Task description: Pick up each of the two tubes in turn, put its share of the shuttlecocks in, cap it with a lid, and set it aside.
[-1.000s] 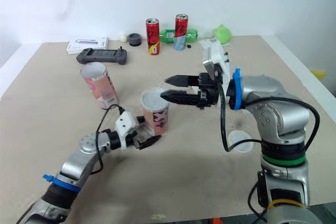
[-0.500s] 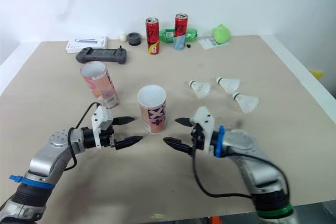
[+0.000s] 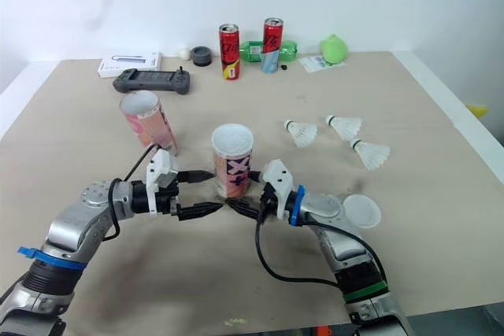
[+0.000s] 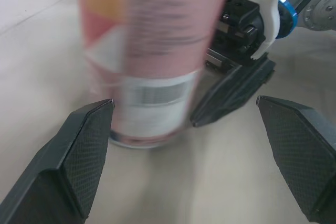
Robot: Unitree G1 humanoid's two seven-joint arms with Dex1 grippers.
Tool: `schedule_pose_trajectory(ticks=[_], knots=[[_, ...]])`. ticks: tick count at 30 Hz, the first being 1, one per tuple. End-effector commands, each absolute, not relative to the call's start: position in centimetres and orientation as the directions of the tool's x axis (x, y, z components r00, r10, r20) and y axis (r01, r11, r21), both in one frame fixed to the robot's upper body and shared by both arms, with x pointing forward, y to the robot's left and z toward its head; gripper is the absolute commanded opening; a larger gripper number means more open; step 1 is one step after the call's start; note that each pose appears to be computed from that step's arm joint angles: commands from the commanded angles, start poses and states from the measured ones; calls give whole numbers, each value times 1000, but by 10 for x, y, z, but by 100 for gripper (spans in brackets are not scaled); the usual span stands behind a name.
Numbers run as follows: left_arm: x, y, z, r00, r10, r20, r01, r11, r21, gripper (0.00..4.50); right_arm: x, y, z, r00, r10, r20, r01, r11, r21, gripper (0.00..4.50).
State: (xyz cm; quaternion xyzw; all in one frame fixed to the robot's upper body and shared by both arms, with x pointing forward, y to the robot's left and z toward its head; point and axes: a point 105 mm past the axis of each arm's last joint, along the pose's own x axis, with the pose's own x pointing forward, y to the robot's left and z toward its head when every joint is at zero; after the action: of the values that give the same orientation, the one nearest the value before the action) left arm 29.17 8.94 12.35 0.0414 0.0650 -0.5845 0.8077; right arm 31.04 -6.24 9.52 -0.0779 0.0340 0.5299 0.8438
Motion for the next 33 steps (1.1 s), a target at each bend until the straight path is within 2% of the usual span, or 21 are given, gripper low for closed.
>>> schedule_pose_trajectory(ticks=[1,9,11,12,19,22,26,28,29,30,33], knots=[[290,83,129,297,-945,-137,955,296,22,450,312,-55,106,420,901,-110,-905,407,-125,446],[290,84,123,312,-939,-148,950,313,11,450,318,-42,104,406,907,-113,-911,391,-134,446],[291,87,123,332,-931,-149,943,334,13,450,319,-42,104,404,907,-115,-911,389,-135,408],[292,89,123,342,-928,-148,939,343,16,450,319,-42,104,404,908,-114,-911,388,-137,408],[300,102,152,408,-910,-68,913,405,53,450,306,-52,125,388,919,-67,-915,376,-146,408],[299,101,174,399,-916,-29,915,396,78,450,299,-72,153,428,904,-1,-894,423,-146,408],[296,92,185,372,-928,-6,925,370,84,450,295,-105,183,538,840,71,-828,542,-145,408],[292,66,183,314,-949,8,947,314,74,450,309,-164,203,744,650,155,-634,760,-142,408],[291,57,183,295,-956,13,953,295,71,450,311,-187,210,804,565,186,-550,825,-129,408],[289,42,182,267,-964,17,961,268,73,450,314,-220,211,879,436,193,-416,899,-137,408],[287,12,184,226,-973,42,970,228,84,450,311,-285,203,968,178,175,-157,980,-125,408]])
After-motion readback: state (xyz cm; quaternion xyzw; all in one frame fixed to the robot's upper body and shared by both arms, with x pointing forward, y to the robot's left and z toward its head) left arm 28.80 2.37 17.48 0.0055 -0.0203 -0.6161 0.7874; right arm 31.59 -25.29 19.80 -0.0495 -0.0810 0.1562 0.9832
